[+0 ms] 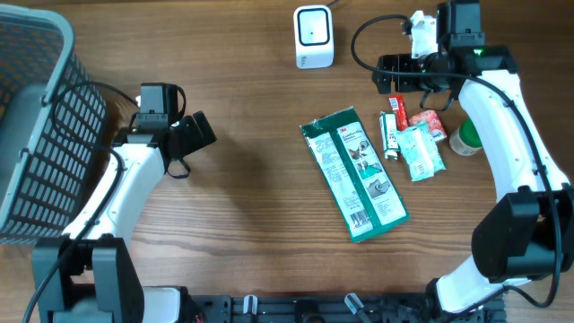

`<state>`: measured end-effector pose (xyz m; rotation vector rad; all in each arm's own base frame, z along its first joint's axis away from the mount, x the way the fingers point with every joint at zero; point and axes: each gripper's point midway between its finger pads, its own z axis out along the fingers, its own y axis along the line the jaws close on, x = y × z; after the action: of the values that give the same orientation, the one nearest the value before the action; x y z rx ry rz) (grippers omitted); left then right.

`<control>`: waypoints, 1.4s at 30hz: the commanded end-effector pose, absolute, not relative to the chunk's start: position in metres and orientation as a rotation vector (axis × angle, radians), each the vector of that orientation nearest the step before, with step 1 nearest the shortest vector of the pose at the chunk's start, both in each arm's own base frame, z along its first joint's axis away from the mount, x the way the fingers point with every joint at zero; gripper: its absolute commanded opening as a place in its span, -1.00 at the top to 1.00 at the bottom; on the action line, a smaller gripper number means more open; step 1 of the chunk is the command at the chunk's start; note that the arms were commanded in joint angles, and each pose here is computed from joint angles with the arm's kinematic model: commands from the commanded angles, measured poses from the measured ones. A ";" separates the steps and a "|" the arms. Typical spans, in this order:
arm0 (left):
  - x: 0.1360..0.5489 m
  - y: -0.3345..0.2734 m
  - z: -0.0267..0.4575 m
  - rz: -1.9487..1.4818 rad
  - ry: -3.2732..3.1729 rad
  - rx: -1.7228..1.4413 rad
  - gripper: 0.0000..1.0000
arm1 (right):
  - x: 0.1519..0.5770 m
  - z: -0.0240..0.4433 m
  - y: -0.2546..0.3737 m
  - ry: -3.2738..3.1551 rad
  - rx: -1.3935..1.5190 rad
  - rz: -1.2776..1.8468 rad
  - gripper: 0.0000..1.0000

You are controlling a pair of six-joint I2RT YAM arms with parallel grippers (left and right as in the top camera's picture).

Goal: Scan the item barcode

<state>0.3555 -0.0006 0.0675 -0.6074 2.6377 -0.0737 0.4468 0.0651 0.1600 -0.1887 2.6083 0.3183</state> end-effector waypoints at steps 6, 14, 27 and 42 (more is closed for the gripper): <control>0.360 0.002 0.075 -0.062 2.613 -0.604 -1.00 | 0.451 0.171 0.063 2.576 -0.178 0.305 -1.00; 0.360 0.002 0.075 -0.062 2.613 -0.604 -1.00 | 0.449 0.183 0.064 2.546 -0.182 0.303 -1.00; 0.360 0.002 0.075 -0.062 2.613 -0.604 -1.00 | 0.355 0.391 0.061 2.019 -0.225 0.256 -0.99; 0.360 0.002 0.075 -0.062 2.613 -0.604 -1.00 | 0.153 0.479 0.034 1.541 -0.323 -0.003 -0.99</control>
<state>0.3555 -0.0006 0.0675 -0.6074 2.6377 -0.0737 0.1765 0.0404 0.5018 -0.2996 1.5506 0.0679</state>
